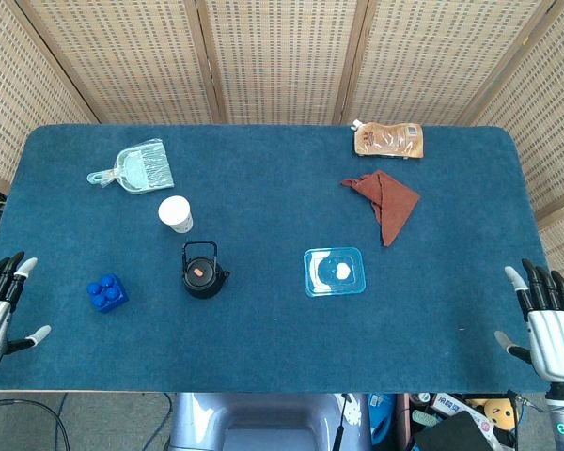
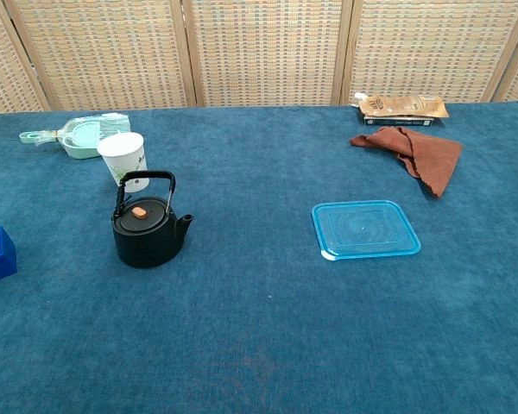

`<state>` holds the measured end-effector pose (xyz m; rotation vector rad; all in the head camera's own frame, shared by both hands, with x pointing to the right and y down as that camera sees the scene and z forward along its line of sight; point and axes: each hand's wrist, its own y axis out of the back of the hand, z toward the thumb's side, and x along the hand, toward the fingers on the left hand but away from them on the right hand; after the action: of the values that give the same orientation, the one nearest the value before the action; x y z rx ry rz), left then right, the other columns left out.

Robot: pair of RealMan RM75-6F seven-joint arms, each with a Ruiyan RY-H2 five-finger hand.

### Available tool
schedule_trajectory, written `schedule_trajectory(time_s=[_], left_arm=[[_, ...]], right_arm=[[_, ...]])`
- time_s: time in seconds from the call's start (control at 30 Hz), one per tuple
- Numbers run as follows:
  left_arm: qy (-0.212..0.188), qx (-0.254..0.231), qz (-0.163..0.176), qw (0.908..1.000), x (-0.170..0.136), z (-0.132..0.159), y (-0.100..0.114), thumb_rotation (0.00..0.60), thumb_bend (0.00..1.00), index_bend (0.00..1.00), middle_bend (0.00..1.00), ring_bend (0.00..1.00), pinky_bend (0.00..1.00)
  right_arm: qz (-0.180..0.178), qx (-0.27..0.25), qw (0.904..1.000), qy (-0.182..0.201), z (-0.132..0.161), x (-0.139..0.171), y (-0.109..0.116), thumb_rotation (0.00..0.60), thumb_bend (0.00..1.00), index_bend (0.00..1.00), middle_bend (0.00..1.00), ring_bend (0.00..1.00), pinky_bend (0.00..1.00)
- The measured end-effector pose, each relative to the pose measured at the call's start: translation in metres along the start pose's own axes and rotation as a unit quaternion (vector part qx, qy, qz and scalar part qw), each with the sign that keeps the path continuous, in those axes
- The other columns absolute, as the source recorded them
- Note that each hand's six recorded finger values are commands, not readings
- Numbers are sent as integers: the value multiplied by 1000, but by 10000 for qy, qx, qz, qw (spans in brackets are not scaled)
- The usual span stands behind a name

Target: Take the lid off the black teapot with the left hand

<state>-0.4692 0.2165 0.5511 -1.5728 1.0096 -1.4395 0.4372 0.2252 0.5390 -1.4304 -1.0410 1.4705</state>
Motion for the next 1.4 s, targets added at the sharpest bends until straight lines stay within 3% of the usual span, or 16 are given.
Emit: schedule_trajectory(time_s=[0.33, 0.57, 0.73, 0.9, 1.1, 1.4], left_arm=[[-85, 29, -45, 9999, 3, 3, -2, 600, 30, 0, 0, 0, 0], [-1064, 235, -239, 9938, 53, 47, -4, 600, 34, 24, 0, 0, 0], [-1902, 487, -528, 9791, 95, 94, -8, 600, 36, 323, 0, 0, 0], [-2550, 699, -785, 9612, 125, 137, -16, 600, 187, 431, 0, 0, 0], [-2779, 741, -990, 9526, 144, 160, -33, 600, 300, 466, 0, 0, 0], [-2745, 843, -1137, 9511, 164, 168, -56, 600, 304, 469, 0, 0, 0]], right_arm=[[-23, -54, 10000, -39, -3, 1, 2, 600, 0, 0, 0, 0, 0], [-33, -101, 9997, -200, -12, -6, 2, 600, 0, 0, 0, 0, 0], [-81, -128, 9993, -346, -19, -13, 5, 600, 0, 0, 0, 0, 0], [-74, -96, 9991, -413, -23, -15, 4, 600, 0, 0, 0, 0, 0], [7, -47, 9989, -473, -26, -17, -1, 600, 0, 0, 0, 0, 0], [106, 3, 9984, -551, -30, -18, -7, 600, 0, 0, 0, 0, 0]])
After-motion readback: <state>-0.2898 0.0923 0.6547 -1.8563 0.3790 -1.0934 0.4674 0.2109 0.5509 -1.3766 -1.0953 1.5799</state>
